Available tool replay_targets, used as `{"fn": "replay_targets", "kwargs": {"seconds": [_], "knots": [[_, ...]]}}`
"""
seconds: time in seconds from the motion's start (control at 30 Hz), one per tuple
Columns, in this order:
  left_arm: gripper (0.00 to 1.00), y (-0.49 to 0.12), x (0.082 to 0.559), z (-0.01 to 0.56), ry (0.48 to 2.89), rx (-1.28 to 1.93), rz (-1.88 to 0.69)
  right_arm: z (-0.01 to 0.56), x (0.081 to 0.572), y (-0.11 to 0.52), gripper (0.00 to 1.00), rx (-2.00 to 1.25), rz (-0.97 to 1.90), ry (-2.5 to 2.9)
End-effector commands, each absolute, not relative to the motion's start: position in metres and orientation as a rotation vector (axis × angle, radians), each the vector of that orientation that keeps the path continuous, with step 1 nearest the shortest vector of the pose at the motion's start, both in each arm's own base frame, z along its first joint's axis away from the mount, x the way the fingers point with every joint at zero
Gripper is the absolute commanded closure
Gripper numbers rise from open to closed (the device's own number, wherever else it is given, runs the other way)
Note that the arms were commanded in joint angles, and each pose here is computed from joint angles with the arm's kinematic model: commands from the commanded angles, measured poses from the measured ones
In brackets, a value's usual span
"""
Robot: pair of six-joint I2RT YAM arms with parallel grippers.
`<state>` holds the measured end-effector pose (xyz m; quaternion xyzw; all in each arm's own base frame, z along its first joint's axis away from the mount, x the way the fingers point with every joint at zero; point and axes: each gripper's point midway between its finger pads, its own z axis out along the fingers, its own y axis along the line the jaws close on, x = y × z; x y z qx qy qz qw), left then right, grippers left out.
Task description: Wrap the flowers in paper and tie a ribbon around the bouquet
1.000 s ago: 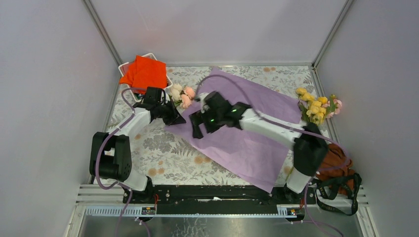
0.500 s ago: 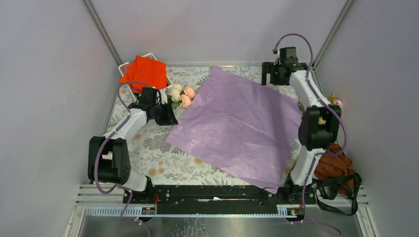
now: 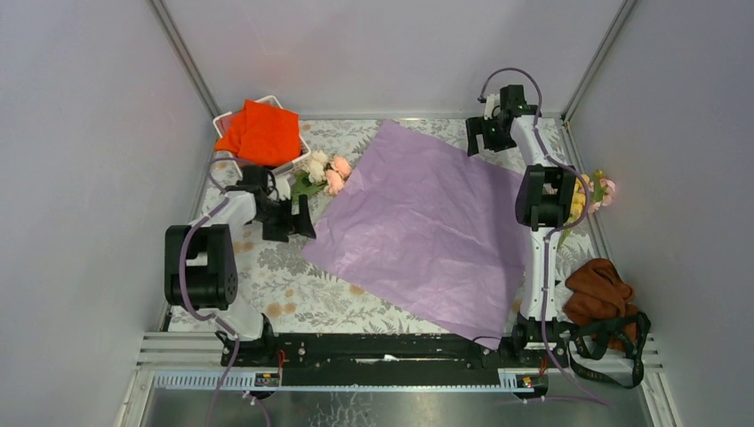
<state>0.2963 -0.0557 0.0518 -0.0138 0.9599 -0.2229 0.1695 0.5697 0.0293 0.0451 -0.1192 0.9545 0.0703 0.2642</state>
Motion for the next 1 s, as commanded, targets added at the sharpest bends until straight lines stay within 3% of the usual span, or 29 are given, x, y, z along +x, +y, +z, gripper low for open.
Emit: {"fn": "replay_targets", "kwargs": {"seconds": [0.0, 0.33, 0.53, 0.77, 0.8, 0.87, 0.97], "knots": [[0.02, -0.082, 0.303, 0.046, 2.718, 0.136, -0.737, 0.04, 0.577, 0.061, 0.0, -0.405, 0.436, 2.542], [0.01, -0.09, 0.35, 0.044, 2.58, 0.291, -0.73, 0.018, 0.596, 0.125, 0.02, -0.115, 0.957, 2.447], [0.02, -0.102, 0.378, 0.05, 2.511, 0.396, -0.769, 0.024, 0.602, 0.159, 0.05, -0.11, 1.082, 2.377], [0.09, -0.152, 0.362, 0.051, 2.489, 0.562, -0.975, 0.018, 0.59, 0.195, 0.07, -0.144, 1.179, 2.38], [0.13, -0.155, 0.359, 0.05, 2.488, 0.582, -0.988, 0.019, 0.589, 0.198, 0.09, -0.144, 1.2, 2.374], [0.37, -0.159, 0.355, 0.049, 2.492, 0.596, -1.015, 0.027, 0.587, 0.2, 0.13, -0.154, 1.241, 2.357], [0.91, -0.162, 0.354, 0.059, 2.496, 0.591, -1.036, 0.041, 0.584, 0.205, 0.32, -0.18, 1.297, 2.329]]}}
